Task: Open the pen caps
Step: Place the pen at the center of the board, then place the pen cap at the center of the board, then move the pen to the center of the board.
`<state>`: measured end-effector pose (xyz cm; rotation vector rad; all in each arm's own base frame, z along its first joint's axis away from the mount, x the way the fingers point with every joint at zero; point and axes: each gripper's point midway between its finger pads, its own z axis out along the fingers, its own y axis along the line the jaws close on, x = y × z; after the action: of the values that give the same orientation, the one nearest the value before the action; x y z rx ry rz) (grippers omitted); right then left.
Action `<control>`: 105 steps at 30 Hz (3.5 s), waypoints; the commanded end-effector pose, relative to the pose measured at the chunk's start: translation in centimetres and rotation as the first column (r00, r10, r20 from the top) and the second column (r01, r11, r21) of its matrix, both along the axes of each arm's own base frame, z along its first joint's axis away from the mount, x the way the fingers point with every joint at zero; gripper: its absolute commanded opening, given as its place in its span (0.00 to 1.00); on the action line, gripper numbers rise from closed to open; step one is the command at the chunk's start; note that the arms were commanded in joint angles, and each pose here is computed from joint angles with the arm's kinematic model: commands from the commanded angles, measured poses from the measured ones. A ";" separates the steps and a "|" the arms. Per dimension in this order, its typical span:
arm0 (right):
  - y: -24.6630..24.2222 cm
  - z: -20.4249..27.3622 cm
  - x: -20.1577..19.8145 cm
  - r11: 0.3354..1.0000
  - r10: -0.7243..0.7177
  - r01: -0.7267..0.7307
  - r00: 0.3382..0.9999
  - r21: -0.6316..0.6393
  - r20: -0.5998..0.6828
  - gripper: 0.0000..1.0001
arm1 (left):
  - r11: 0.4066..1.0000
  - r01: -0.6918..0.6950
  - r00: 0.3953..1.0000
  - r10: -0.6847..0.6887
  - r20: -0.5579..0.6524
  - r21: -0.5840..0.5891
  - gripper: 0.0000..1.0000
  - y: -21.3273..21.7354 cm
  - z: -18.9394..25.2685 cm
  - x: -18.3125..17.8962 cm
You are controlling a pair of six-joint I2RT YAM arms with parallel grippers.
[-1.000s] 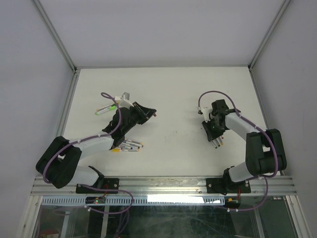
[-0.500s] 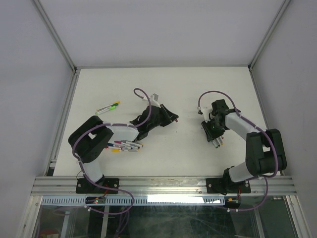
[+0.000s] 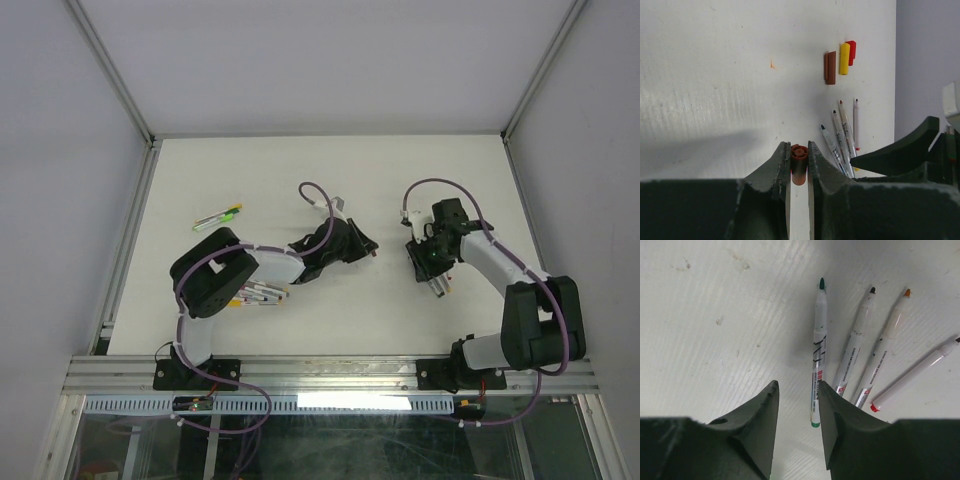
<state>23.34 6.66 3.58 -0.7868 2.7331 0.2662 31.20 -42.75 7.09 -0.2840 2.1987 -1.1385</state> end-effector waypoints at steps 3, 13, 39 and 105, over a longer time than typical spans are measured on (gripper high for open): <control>0.7 3.5 2.0 0.998 0.013 -0.022 0.991 0.064 0.136 0.40 | 0.999 -0.022 0.999 0.024 0.037 -0.042 0.00 -2.0 1.7 1.5; -1.1 5.8 3.6 0.996 -0.069 0.050 0.962 0.077 0.265 0.41 | 0.998 0.006 1.000 -0.007 0.016 0.058 0.00 -5.2 -1.2 3.9; -2.1 6.6 4.0 0.990 -0.119 0.091 0.946 0.104 0.301 0.42 | 0.992 0.081 0.997 -0.080 -0.018 0.092 0.24 -9.0 -2.7 5.4; 6.7 11.8 1.5 0.864 0.237 -0.387 0.876 0.321 0.419 0.45 | 0.440 -0.280 0.905 -0.177 0.388 0.853 0.85 27.7 6.0 8.6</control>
<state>24.24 10.21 12.46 -0.8539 2.2723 0.5616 39.42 -21.94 14.10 0.3412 1.9648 -0.1272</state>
